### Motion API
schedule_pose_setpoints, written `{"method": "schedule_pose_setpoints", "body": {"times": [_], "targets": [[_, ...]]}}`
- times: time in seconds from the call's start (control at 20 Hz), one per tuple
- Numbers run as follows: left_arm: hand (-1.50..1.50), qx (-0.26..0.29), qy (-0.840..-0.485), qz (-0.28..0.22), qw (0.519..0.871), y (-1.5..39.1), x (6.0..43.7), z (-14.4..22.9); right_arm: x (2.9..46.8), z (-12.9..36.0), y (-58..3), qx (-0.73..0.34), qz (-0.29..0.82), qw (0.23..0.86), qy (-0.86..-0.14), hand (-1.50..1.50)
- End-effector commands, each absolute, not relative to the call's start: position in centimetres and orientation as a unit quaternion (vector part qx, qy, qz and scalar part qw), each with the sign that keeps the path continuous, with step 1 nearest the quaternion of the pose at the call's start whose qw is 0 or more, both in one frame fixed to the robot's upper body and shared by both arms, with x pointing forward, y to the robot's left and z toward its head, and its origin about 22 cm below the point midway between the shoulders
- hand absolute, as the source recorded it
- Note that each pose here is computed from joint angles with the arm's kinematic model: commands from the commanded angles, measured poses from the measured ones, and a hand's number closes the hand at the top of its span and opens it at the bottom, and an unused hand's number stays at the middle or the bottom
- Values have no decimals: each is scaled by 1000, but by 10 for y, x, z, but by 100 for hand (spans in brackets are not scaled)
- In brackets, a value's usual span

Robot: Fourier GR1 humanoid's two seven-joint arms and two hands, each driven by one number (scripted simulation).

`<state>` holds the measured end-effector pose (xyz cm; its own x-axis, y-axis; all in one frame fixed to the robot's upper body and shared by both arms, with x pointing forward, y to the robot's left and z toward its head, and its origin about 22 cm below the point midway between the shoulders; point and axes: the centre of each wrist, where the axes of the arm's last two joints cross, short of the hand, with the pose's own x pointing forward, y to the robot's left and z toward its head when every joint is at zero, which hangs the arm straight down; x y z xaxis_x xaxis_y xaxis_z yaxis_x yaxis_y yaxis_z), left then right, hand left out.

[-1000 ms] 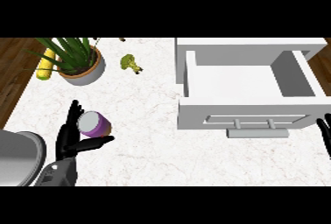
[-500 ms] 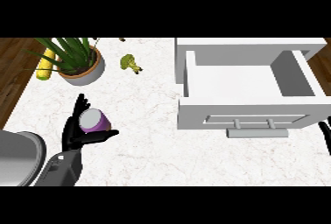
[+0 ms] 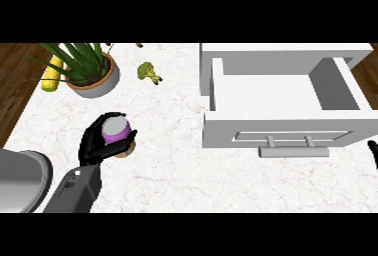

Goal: Pick up the can, place it into the drawer and close the drawer

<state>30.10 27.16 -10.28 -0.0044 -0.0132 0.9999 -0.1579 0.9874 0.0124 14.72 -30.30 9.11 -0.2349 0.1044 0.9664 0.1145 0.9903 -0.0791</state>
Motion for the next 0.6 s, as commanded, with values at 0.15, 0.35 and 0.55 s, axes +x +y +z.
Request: {"method": "schedule_pose_setpoints", "body": {"times": [0.15,0.35,0.55], "targets": [[150,25,-717,49,695,247,321,-78,149,104,-315,-73,-10,607,-791,-150],[150,-3,-728,45,684,249,322,-69,138,77,-308,-72,-8,607,-791,-150],[150,19,-737,54,673,262,300,-52,135,93,-293,-65,-11,611,-789,-150]]}}
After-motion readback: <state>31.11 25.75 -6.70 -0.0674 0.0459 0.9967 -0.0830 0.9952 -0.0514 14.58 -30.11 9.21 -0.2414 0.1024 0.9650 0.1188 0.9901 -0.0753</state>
